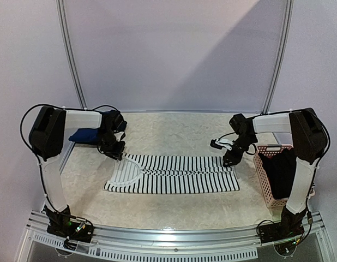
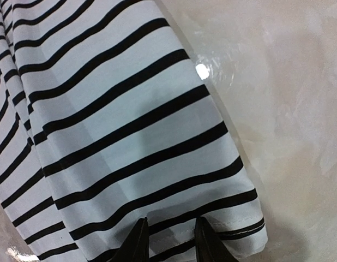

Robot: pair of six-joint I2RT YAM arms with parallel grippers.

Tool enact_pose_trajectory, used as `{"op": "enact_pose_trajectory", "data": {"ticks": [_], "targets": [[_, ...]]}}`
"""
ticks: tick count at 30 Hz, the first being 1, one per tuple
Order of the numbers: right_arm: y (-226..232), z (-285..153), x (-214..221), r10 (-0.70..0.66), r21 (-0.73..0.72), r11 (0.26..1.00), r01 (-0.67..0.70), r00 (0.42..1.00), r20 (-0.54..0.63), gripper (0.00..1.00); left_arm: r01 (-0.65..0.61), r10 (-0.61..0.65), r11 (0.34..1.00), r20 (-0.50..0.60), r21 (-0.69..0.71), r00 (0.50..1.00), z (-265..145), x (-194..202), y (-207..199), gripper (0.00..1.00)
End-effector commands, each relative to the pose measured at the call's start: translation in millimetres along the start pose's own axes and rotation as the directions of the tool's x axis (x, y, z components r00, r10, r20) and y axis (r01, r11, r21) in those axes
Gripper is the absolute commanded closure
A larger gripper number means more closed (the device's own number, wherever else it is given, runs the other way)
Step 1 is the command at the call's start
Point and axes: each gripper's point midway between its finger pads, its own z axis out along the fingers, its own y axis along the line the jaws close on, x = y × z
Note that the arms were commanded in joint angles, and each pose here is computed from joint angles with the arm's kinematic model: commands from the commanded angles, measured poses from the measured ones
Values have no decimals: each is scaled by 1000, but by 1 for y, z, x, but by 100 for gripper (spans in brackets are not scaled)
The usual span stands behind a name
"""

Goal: Fold and stack the mixed laundry pile
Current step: Rotate the rectangle-folded tank top at the center of the board.

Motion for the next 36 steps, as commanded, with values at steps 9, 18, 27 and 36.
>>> {"op": "enact_pose_trajectory", "data": {"ticks": [9, 18, 27, 36], "targets": [[33, -65, 45, -25, 2, 1000, 26, 987, -161, 68, -80, 85, 995, 87, -59, 993, -16, -100, -8, 78], [-2, -72, 3, -13, 98, 995, 19, 998, -63, 61, -130, 139, 990, 259, -49, 956, -108, -73, -74, 74], [-23, -12, 12, 22, 41, 999, -15, 986, -168, 59, -53, -7, 985, 336, 167, 942, -105, 32, -144, 72], [0, 4, 51, 90, -39, 994, -105, 959, -270, 90, 91, -138, 981, 284, 170, 949, -63, 94, -135, 71]]}}
